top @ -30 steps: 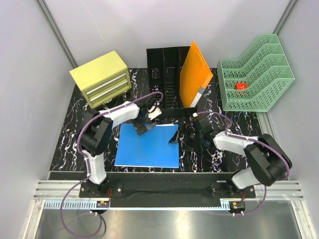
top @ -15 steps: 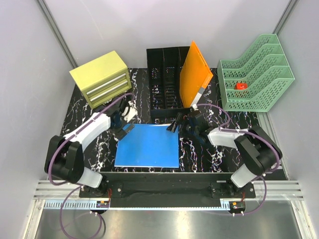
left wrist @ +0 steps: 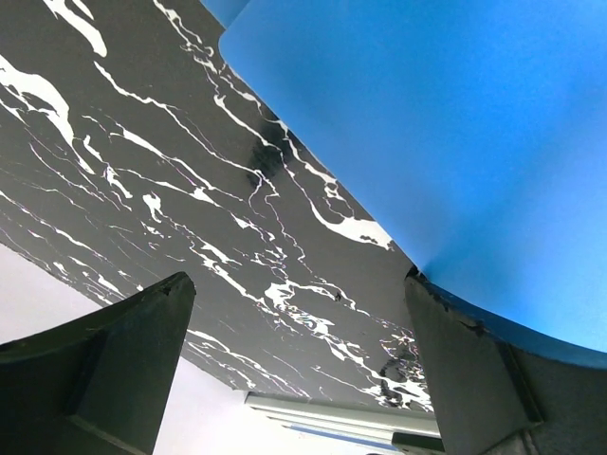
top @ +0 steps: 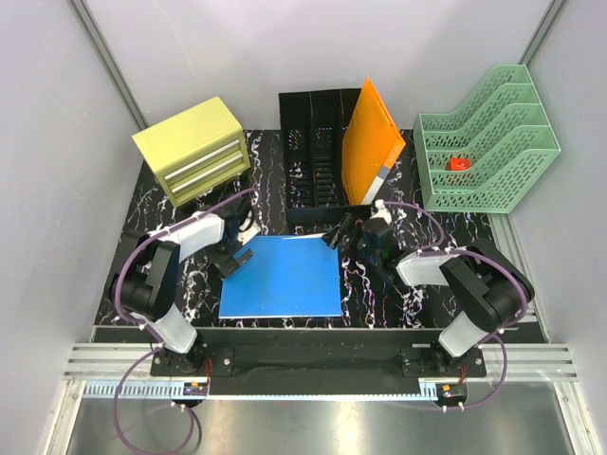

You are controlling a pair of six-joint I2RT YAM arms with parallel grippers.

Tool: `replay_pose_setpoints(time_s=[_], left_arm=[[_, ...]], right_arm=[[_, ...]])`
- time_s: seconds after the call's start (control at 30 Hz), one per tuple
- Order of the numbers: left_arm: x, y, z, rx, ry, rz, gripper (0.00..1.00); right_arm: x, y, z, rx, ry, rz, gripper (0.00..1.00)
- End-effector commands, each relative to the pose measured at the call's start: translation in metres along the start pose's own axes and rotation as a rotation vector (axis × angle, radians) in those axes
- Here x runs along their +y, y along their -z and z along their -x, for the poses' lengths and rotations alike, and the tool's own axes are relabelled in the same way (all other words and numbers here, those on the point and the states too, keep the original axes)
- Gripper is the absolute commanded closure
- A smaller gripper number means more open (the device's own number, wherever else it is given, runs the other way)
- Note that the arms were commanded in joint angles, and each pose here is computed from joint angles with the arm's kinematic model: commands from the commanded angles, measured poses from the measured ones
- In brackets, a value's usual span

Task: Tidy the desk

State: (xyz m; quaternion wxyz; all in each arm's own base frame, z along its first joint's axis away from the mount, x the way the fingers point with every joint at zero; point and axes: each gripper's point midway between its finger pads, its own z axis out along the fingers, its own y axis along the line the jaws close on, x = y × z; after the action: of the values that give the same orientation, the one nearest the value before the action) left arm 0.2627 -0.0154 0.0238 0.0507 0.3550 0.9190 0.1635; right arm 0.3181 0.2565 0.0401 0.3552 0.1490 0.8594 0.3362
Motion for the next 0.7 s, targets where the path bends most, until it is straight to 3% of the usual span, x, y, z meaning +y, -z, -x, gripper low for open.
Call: replay_pose_setpoints(time_s=[0.0,0.3,0.67], left_arm=[[-0.002,-0.023,0.021,-0.050,0.062,0.006,0.01],[0.005,-0.021,0.034,-0.071,0.062,0.012,0.01],[-0.004,-0.019,0.055,-0.090,0.035,-0.003,0.01]], right_arm=[[-0.123,0.031,-0.052,0.131,0.081,-0.431,0.00],[-0.120,0.007,-0.107,0.372,0.088,-0.348,0.00],[-0.088,0.035,-0.141,0.561,0.122,-0.205,0.00]])
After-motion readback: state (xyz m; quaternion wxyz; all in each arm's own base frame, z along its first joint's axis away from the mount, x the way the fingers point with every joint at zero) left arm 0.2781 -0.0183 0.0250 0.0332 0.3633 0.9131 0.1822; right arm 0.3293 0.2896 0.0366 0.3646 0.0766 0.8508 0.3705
